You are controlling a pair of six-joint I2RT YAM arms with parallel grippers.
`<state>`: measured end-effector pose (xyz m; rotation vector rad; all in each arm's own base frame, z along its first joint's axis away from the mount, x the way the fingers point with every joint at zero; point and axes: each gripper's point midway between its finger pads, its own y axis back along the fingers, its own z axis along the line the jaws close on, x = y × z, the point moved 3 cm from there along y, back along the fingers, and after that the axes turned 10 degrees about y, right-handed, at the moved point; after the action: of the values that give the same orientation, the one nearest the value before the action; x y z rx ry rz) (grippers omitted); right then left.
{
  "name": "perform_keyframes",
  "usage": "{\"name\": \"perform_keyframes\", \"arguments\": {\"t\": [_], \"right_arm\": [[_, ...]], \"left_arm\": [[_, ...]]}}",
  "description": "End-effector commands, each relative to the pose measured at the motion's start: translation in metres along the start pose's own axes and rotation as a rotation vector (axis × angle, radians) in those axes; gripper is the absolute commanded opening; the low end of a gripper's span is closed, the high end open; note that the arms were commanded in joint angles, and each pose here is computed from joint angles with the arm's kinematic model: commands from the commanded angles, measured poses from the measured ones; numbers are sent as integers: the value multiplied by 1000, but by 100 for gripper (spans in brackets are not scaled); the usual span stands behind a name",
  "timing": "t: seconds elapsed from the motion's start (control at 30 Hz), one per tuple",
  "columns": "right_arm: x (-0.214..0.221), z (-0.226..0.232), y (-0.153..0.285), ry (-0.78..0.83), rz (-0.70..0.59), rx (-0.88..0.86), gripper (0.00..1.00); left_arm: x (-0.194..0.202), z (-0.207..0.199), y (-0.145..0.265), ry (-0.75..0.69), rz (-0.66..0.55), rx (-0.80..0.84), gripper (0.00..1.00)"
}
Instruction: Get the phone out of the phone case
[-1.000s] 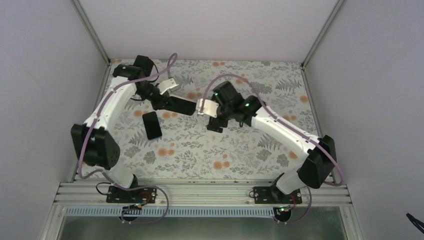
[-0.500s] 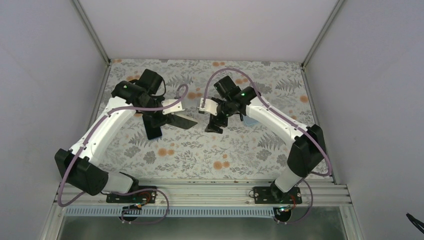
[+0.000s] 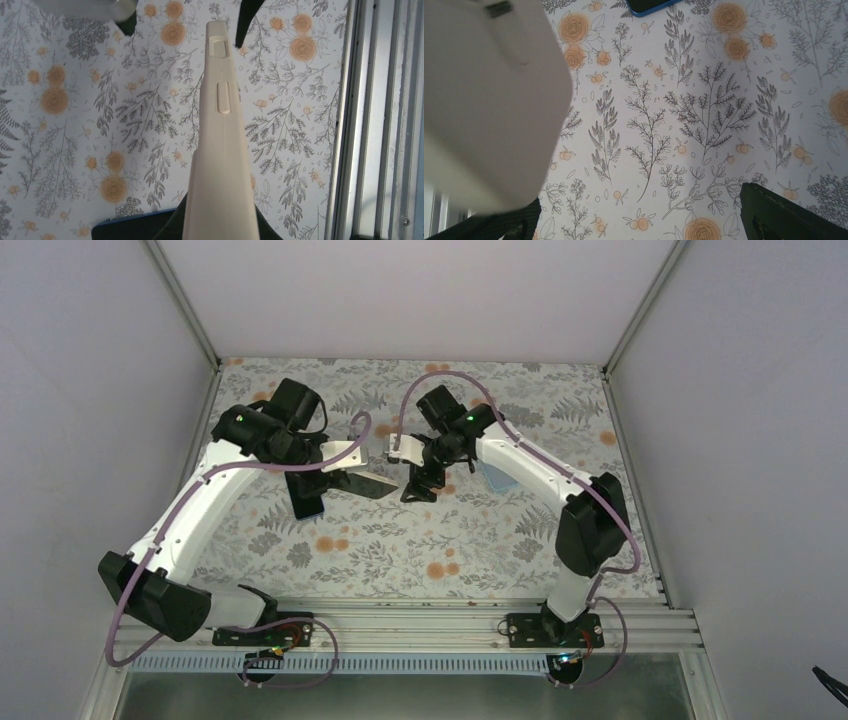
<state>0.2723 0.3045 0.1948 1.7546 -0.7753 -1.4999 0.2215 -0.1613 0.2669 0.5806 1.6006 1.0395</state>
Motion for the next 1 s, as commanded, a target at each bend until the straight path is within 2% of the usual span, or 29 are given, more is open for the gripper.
{"name": "perform_keyframes", "arguments": {"t": [0.0, 0.97], "right_arm": [[-8, -6, -3, 18, -25, -37, 98], [-11, -30, -16, 18, -15, -5, 96]], "left_arm": [[-19, -7, 13, -52, -84, 13, 2], [-16, -8, 10, -40, -78, 16, 2]]}}
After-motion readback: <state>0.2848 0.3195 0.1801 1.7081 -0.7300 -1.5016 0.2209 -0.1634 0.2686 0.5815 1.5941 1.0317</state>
